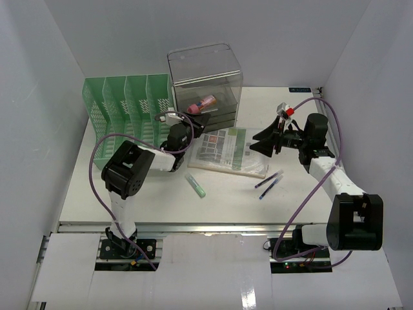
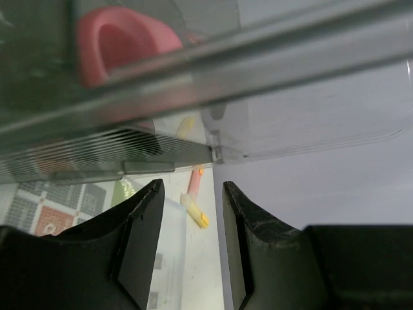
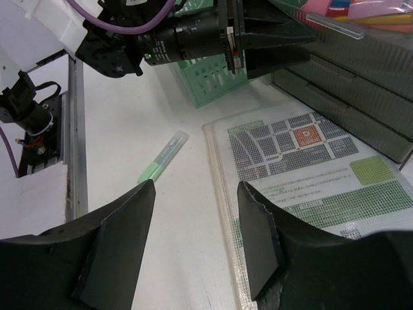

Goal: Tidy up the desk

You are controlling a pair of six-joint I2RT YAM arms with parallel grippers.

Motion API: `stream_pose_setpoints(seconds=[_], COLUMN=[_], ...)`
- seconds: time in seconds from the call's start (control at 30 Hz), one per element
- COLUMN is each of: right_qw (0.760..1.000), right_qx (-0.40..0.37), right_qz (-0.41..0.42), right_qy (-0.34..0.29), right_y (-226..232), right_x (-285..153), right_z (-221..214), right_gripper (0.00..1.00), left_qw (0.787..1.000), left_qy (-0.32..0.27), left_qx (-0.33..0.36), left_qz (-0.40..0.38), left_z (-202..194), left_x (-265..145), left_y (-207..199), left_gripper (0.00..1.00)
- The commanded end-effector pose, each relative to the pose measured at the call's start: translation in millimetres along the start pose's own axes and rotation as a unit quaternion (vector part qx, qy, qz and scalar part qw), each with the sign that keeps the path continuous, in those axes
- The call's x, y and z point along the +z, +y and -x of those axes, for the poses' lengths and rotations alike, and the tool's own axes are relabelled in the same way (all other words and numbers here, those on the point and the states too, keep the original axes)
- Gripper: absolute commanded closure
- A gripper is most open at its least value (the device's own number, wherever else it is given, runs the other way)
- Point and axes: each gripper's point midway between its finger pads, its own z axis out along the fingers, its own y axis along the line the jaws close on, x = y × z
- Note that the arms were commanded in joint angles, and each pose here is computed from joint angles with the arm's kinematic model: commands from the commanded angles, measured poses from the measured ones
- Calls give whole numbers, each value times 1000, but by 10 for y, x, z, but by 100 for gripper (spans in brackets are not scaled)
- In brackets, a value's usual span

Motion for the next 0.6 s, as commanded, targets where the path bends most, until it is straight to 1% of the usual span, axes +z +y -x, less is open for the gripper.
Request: stream_pose_setpoints(seconds=[0.0, 0.3, 0.57], right_qw=[1000, 999, 999], right_qx=[-18, -14, -10], right_qz=[12, 14, 3], right_qy=[-16, -26, -35], right_y=[85, 114, 74], right_x=[-49, -112, -214], right_z=[127, 172, 201], right_gripper=[39, 39, 39], left_qw=[999, 997, 994], left_qy=[-36, -60, -84], left_qx=[14, 17, 19], left_qz=[18, 49, 67], left_z=[-97, -246, -225], left_x=[134, 95, 50], left_y=[-110, -52, 1], left_gripper=[48, 48, 48])
